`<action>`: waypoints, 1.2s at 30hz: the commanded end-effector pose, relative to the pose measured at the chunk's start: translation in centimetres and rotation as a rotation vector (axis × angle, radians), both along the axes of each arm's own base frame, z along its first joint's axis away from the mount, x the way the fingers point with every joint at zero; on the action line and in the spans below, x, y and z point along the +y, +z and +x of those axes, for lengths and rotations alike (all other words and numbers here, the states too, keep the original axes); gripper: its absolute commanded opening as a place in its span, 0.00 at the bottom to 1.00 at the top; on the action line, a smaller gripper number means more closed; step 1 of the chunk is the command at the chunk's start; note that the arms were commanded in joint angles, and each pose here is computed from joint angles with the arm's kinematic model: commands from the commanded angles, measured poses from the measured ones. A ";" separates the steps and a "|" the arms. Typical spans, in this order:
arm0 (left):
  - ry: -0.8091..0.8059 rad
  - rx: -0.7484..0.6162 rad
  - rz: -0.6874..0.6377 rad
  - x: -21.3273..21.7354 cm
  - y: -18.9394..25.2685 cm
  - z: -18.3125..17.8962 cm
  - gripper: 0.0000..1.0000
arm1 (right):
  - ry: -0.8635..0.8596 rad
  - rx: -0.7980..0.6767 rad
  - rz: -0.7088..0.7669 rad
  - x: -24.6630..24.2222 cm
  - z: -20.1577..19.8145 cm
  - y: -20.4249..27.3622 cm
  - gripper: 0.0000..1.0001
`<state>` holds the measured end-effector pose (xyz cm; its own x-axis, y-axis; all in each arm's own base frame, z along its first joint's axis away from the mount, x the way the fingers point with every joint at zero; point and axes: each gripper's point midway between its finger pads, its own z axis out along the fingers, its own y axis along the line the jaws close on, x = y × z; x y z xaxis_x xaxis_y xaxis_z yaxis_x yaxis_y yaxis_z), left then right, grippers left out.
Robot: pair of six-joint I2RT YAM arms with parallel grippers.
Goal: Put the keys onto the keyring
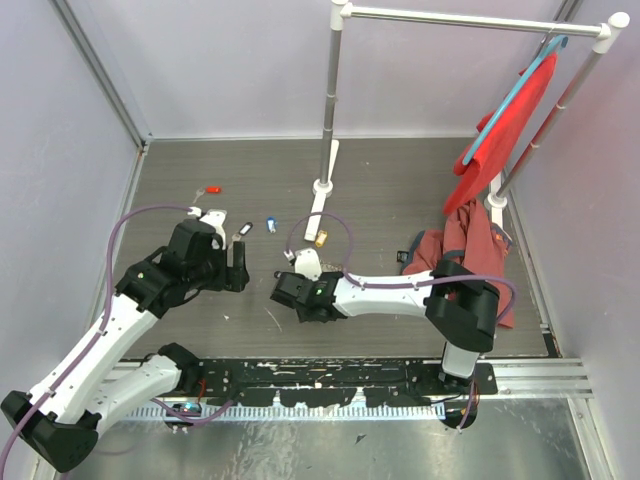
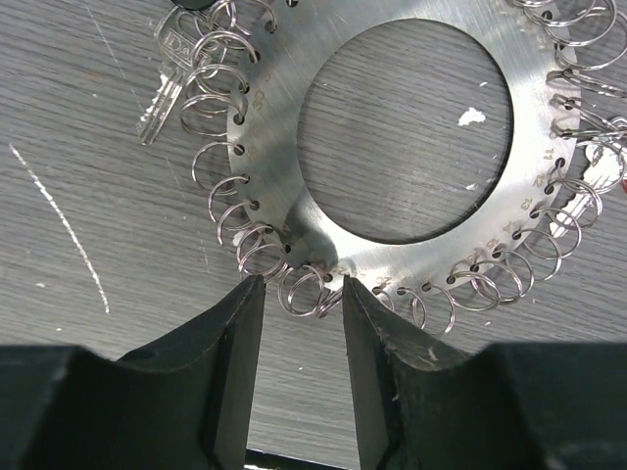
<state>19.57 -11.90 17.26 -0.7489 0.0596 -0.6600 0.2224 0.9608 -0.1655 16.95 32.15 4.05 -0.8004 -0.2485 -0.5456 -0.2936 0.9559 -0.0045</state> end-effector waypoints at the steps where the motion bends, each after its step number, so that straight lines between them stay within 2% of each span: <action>1: -0.016 -0.024 -0.014 -0.2 0.3 0.1 0.84 | -0.048 -0.033 -0.006 0.0 0.8 1.0 0.42; 12: -0.012 -0.032 -0.017 -0.1 0.5 0.1 0.84 | -0.031 0.009 -0.009 -0.9 -0.4 0.0 0.38; 18: -0.008 -0.035 -0.014 0.0 0.5 0.1 0.84 | -0.029 0.030 -0.010 -0.8 -0.7 -0.7 0.30; 22: -0.008 -0.036 -0.014 0.0 0.5 0.1 0.84 | -0.056 -0.001 -0.011 -1.7 -0.4 0.0 0.20; 27: -0.009 -0.032 -0.013 0.0 0.4 0.1 0.84 | -0.094 -0.048 0.009 -3.1 -0.1 1.5 0.02; 36: -0.011 -0.042 -0.032 -0.2 0.8 0.0 0.84 | -0.091 -0.107 0.064 -5.5 -0.2 4.5 0.01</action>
<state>19.46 -11.87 17.61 -0.7396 0.0541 -0.6709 0.2262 0.9588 -0.1721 15.79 27.37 6.02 -0.7977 -0.1841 -0.5743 -0.2331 0.9724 0.0121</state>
